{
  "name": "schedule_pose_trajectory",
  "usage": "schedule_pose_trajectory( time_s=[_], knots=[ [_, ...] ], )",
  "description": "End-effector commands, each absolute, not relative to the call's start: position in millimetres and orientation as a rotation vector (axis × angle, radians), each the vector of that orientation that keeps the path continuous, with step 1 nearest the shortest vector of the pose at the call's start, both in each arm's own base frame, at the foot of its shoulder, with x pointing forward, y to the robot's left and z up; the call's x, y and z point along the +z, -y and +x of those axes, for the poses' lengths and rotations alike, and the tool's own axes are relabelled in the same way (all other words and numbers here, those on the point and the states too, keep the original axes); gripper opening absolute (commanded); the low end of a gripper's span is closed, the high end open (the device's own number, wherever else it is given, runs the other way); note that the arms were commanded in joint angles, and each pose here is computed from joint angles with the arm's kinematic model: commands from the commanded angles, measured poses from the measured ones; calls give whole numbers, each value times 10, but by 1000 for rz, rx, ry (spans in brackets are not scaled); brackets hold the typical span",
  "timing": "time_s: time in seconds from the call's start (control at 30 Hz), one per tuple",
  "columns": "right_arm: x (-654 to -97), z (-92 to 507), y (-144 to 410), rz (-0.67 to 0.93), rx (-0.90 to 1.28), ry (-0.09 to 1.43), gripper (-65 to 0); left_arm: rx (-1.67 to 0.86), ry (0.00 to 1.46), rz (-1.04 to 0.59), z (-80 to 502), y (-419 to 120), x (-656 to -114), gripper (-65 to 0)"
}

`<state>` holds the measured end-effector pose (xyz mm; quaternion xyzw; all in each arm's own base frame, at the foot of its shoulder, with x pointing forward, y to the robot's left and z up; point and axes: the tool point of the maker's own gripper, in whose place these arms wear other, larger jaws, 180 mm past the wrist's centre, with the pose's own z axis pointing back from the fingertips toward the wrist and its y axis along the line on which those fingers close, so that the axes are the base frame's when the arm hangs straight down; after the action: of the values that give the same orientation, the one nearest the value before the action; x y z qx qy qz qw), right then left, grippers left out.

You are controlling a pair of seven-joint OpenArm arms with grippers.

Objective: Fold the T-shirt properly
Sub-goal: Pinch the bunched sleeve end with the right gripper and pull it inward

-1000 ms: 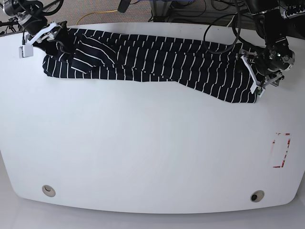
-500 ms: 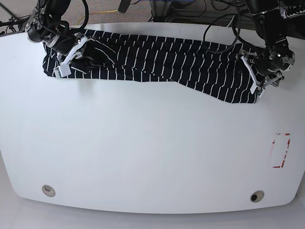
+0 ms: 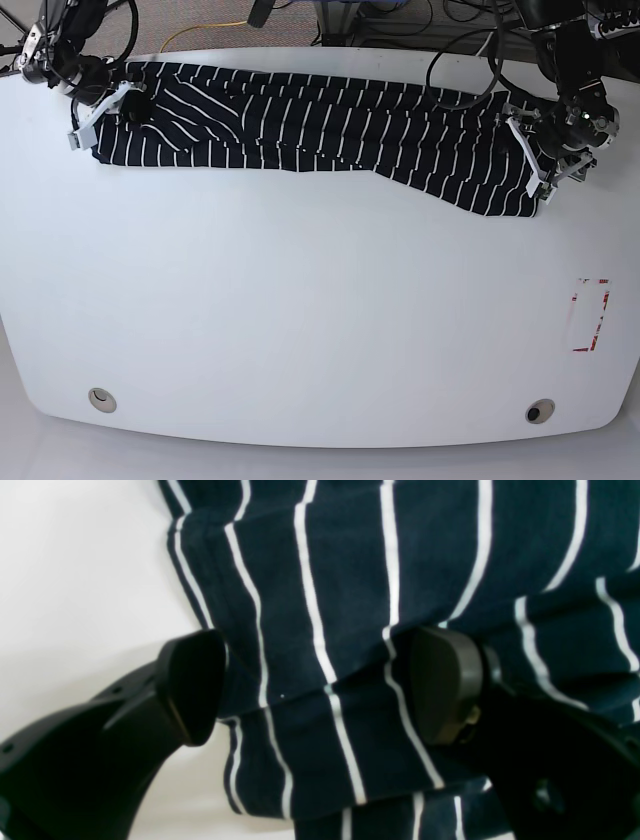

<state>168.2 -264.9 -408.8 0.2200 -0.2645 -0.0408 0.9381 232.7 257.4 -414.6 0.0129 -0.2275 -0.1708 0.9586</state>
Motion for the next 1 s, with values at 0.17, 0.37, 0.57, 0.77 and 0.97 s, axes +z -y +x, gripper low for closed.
schedule_pose_trajectory(
  time_s=[0.17, 0.37, 0.57, 0.77, 0.97],
  knots=[
    [-4116, 1745, 2832, 398, -96, 555, -556, -356, 385, 83, 2224, -2706, -4196, -119],
    [-3882, 1841, 3022, 309, -78, 621, -558, -353, 409, 91, 2332, -2714, -4117, -119],
    [-3334, 1855, 3123, 255, -35, 729, -556, -258, 433, 130, 2407, -2973, -3969, -119],
    [-3050, 2001, 2621, 427, 58, 823, -556, -245, 461, 139, 2508, -3012, -3887, -119],
    [-3210, 2043, 2018, 590, 142, 767, -556, -241, 502, 177, 2596, -3066, -3707, -119]
  ],
)
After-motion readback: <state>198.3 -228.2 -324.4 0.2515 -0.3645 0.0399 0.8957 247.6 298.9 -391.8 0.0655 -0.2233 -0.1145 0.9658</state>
